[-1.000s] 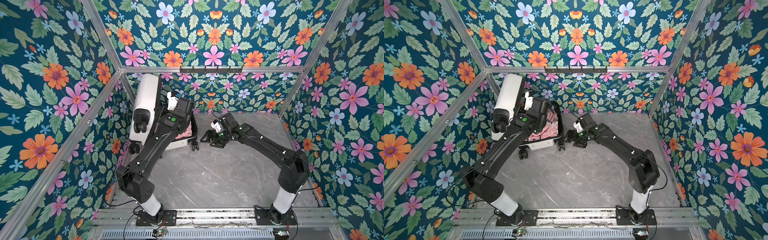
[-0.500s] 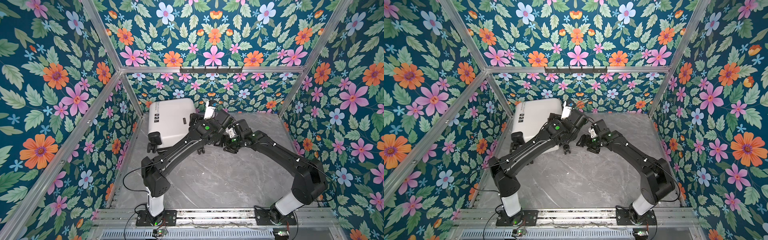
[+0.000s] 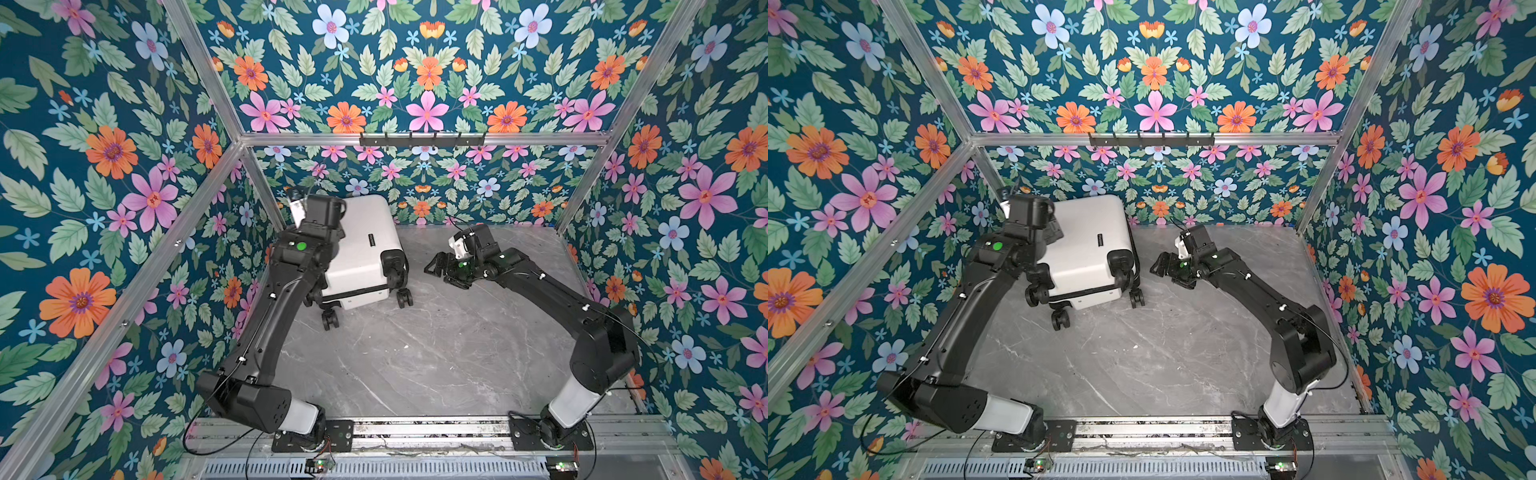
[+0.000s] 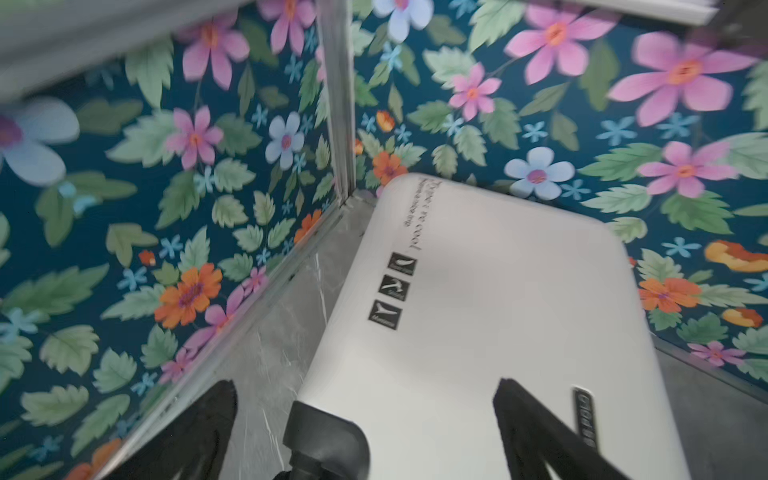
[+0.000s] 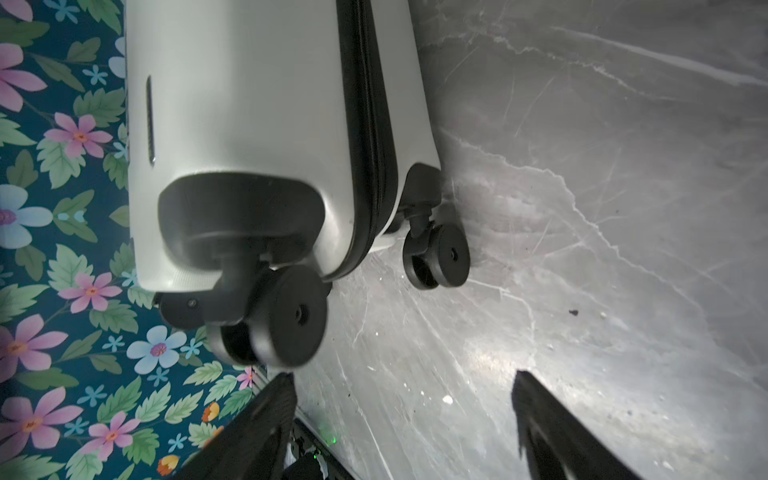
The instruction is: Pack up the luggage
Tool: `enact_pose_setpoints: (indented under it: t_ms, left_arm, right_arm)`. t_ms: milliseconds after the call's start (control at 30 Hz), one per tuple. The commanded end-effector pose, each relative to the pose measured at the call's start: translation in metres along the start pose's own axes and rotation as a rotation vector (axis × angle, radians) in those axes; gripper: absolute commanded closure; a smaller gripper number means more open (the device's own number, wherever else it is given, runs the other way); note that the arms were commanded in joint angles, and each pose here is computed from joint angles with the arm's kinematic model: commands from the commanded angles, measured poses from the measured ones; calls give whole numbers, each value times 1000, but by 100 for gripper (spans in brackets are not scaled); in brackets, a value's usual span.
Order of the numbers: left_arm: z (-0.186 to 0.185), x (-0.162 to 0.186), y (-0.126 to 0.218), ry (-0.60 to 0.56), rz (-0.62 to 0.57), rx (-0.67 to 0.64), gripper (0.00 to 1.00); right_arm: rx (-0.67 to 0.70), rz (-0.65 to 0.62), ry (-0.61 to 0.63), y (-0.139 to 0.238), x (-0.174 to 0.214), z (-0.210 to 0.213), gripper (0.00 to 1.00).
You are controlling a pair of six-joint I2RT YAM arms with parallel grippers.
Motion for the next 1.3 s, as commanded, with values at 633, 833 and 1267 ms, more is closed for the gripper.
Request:
enact_pose_setpoints:
  t_ms: [633,833,1267]
  left_arm:
    - [134,88,-200,718,379,231,1]
    - [120,93,-240,784,359,385,3]
    - [46,118,-264,663,463,551,5]
  right_arm:
    - [-195,-77,-342,-100,-90,-19,19]
    - [-325,-99,-421,-140,-114,-30,19]
    - [-454,-35,-460,-216,-129,-24,27]
Point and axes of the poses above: each gripper's point midway between its finger pads, its own y axis back along the fingers, its own z axis along the line the jaws close on, x = y × z, the point moved 10 cm from there along y, back along the fingers, and after that the axes turned 5 degrees about -y, right-handed, at the moved point
